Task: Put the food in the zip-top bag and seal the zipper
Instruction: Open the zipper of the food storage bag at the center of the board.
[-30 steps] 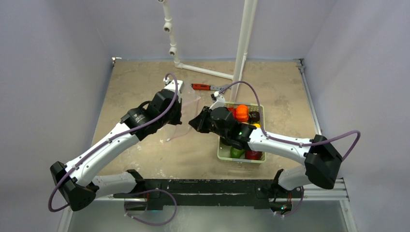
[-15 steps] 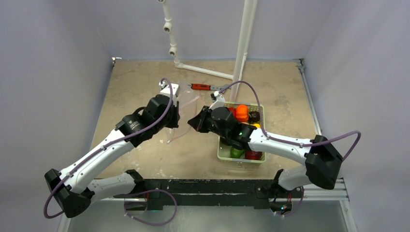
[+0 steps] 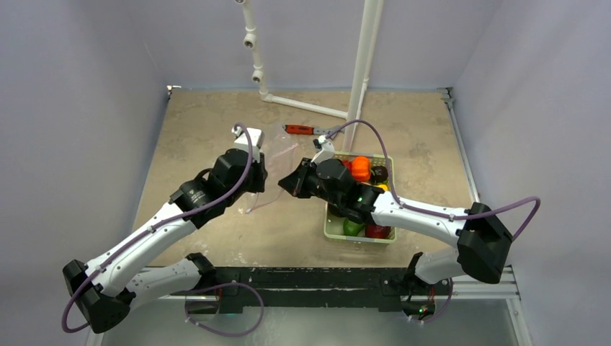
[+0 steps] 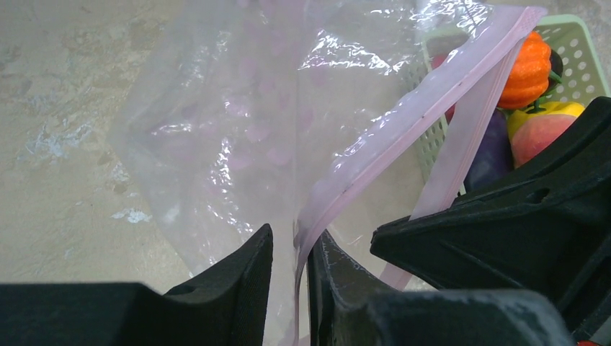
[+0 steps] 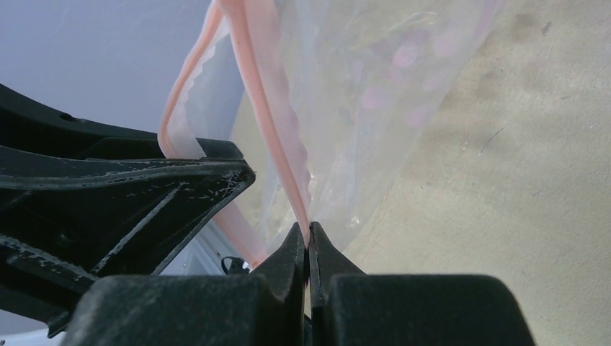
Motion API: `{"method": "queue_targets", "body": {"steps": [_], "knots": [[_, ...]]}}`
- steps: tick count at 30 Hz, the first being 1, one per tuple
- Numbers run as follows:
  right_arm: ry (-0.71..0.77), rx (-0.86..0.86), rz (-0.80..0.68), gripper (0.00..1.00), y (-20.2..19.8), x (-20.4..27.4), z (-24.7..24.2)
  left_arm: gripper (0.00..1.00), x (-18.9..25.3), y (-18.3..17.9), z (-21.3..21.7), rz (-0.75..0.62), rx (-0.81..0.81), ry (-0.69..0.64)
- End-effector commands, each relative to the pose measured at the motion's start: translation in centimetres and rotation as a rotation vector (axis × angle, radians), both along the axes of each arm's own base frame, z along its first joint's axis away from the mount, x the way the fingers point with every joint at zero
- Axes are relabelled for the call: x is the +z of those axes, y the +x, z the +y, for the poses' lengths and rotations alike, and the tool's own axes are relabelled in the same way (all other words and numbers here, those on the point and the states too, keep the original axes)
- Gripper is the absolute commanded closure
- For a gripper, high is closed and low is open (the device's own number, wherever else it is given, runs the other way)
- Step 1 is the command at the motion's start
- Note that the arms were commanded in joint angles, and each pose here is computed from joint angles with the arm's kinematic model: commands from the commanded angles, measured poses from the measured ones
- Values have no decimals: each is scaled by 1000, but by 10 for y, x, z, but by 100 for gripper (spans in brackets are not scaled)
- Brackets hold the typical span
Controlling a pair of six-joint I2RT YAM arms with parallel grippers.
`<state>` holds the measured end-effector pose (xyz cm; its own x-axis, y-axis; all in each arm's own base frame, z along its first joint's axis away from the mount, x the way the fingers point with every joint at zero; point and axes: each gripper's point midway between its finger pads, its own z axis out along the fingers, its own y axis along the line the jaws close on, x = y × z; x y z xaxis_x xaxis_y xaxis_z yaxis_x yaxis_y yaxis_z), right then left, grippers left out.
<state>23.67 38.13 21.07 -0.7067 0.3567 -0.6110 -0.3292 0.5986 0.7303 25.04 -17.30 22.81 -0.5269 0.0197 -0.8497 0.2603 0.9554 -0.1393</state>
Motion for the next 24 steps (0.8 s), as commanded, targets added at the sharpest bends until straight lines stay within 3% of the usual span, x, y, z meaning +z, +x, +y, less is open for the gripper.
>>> {"method": "queue_targets", "body": {"steps": [1,5,13,24], "knots": [[59,39,-64,100,-5,32,4,80,13,10,-2,-81,3,-20],[12,23,-57,100,-3,22,-1,100,17,11,2,-97,6,-2],[-139,-42,-48,100,9,-7,-15,100,41,4,35,-150,95,51],[-194,-37,-22,100,24,-41,0,100,61,-16,70,-114,174,115]]}}
